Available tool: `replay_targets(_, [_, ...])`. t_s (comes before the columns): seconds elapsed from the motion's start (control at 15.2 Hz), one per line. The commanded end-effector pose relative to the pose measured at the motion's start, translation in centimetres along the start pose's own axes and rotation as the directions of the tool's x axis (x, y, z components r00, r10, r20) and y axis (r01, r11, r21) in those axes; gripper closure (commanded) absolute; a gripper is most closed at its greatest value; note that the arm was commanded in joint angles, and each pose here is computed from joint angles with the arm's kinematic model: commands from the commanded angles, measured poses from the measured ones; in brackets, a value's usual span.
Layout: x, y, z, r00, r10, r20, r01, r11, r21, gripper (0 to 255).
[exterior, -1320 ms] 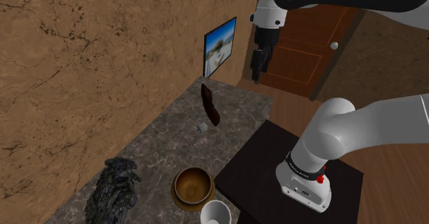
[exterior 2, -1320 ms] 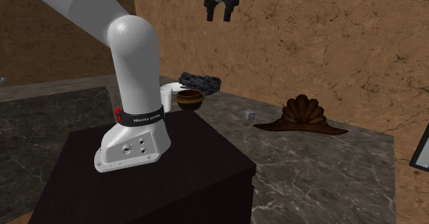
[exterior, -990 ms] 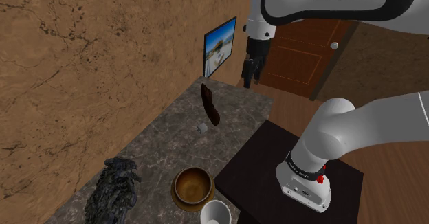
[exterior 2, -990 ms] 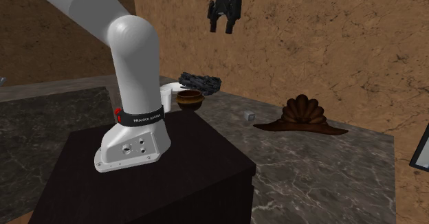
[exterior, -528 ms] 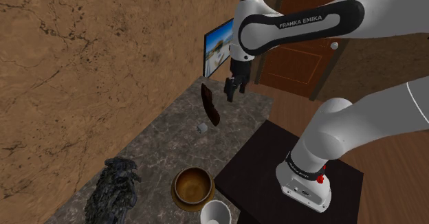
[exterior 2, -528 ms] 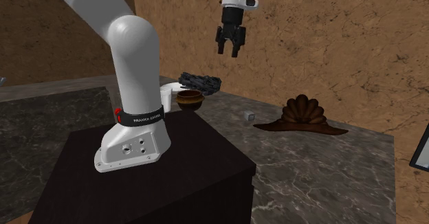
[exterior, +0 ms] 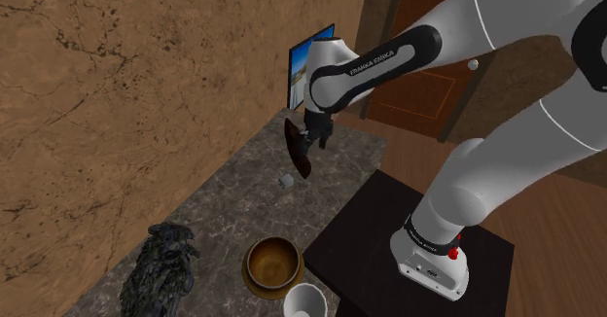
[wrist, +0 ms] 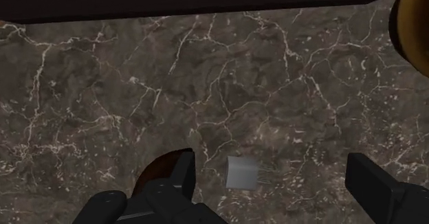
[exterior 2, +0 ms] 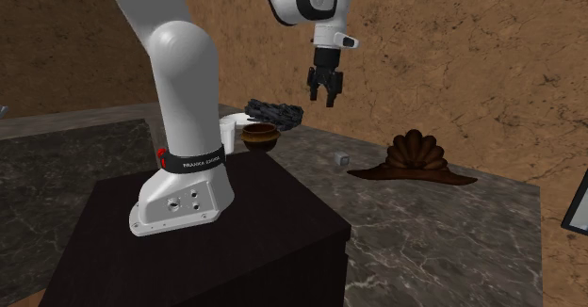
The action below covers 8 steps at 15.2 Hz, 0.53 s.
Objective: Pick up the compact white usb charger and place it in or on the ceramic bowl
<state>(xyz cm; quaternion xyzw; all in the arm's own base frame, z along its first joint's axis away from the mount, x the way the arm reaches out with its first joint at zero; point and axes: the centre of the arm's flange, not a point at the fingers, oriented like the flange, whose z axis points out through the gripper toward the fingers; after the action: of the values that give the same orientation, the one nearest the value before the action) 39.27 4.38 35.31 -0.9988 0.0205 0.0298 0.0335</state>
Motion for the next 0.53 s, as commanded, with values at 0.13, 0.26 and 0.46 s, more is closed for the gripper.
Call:
replay_targets(0.13, [2.6,-0.2,4.6,0.999,0.038,-0.018,-0.038,0.999,-0.003,0])
replay_targets(0.26, [4.0,-0.4,6.7,0.998,0.056,-0.025,-0.057,0.998,-0.004,0])
replay_targets(0.46, [6.2,-0.6,9.9,0.996,0.084,-0.037,-0.084,0.996,-0.005,0])
